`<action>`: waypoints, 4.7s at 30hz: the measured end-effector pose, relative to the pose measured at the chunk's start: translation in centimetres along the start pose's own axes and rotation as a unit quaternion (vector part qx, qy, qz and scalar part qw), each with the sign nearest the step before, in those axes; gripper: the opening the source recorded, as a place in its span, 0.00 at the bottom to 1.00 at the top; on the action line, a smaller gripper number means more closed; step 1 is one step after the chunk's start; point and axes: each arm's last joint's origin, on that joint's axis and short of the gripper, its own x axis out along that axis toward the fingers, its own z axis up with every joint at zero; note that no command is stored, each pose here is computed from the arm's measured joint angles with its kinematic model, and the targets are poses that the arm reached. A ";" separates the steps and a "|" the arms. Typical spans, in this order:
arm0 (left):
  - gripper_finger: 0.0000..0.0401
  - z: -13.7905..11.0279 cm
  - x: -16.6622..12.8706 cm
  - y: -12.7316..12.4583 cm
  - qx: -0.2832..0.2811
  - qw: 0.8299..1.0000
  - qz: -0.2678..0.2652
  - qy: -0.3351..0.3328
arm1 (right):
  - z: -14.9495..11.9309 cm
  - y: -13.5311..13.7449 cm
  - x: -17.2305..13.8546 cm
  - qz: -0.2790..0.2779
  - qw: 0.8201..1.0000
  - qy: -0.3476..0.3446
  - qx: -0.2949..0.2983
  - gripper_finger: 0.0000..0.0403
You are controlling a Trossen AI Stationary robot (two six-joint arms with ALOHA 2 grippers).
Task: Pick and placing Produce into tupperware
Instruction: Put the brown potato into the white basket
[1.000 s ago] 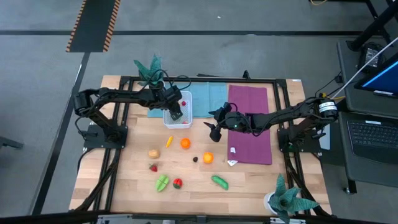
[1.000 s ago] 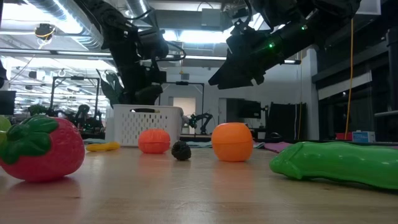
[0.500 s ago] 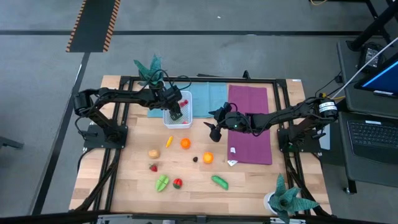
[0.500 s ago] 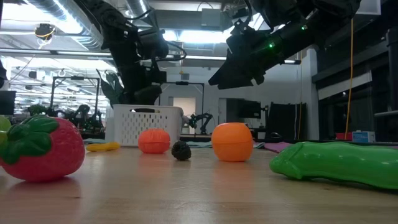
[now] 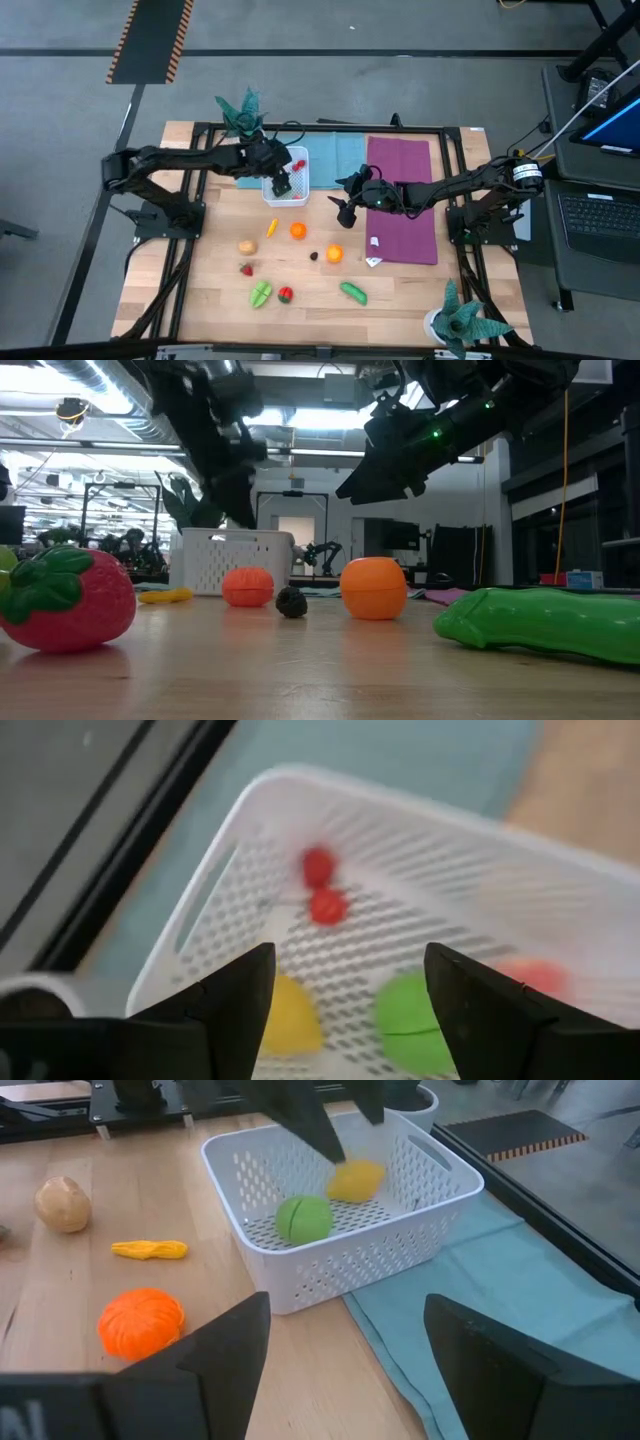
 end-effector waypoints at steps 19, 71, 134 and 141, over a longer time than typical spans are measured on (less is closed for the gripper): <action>0.62 -8.6 -9.3 -6.1 0.081 0.974 -0.175 -0.117 | 0.1 0.3 0.0 0.029 1.000 -0.002 0.000 0.66; 0.62 -14.3 -12.1 -15.4 0.071 0.982 -0.118 0.128 | 0.4 0.3 -0.1 0.032 0.999 -0.019 0.008 0.66; 0.58 -15.3 -5.3 -16.7 0.103 0.970 -0.035 0.219 | 0.3 0.3 -0.1 0.032 0.999 -0.014 0.006 0.66; 0.47 -15.3 -5.2 -16.7 0.101 0.970 -0.037 0.219 | 0.3 0.3 -0.1 0.032 0.999 -0.014 0.007 0.66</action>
